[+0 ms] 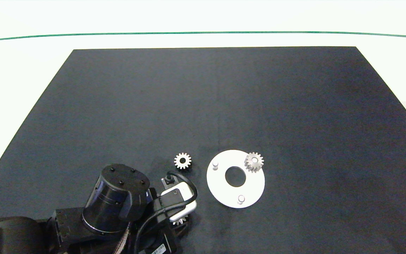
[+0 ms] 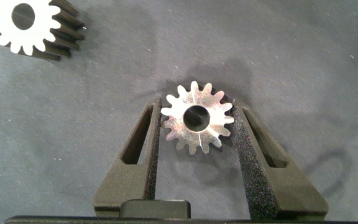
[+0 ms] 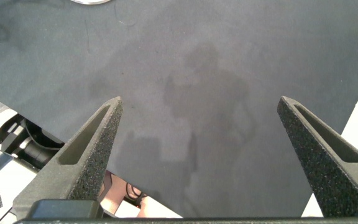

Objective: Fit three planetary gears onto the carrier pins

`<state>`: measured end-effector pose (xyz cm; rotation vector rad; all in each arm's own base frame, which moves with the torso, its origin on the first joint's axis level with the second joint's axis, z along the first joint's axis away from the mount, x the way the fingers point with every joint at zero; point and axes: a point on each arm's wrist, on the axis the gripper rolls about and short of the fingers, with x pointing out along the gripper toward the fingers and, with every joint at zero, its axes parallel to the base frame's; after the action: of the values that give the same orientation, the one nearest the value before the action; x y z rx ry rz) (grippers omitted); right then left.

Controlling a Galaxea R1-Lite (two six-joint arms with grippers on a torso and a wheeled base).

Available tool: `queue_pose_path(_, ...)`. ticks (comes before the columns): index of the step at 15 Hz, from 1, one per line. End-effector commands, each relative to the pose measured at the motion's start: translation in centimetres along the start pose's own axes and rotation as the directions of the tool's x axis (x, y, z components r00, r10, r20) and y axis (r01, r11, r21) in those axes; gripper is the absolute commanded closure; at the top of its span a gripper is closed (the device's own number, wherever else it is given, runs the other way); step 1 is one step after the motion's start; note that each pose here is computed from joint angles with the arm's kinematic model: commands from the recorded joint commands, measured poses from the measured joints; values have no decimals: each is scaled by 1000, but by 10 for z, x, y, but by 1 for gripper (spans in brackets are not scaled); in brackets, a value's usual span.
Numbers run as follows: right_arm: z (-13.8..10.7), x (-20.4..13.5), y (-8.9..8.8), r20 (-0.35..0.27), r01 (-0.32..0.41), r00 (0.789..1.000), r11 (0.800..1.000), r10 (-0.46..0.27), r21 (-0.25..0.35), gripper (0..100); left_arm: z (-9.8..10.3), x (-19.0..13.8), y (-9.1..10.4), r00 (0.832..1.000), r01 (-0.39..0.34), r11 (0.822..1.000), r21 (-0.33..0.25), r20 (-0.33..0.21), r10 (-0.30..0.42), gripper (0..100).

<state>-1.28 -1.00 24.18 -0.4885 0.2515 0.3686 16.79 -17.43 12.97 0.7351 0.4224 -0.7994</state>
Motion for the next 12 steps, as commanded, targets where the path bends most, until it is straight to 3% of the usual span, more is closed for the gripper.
queue_pose_path(1, 0, 0, 0, -3, -1, 1000, 1000, 1, -3, 0, 8, -5, 0, 999, -10, 1000, 17, 39, 9, 90)
queue_pose_path(4, -2, -3, 0, 11, 5, 1000, 1000, -5, -1, 0, 33, -14, -1, 993, -29, 999, 32, 111, 25, 90)
queue_pose_path(7, -2, -5, 0, 20, 7, 1000, 1000, -7, 0, 0, 48, -26, -8, 996, -1, 998, 70, 85, -5, 90)
queue_pose_path(11, 1, -9, -2, 40, 17, 999, 1000, -17, 1, 0, 70, -31, -12, 993, -10, 995, 97, 121, -1, 90)
queue_pose_path(12, 2, -10, -3, 46, 20, 999, 1000, -20, 2, 0, 78, -33, -14, 994, 3, 993, 114, 106, -15, 90)
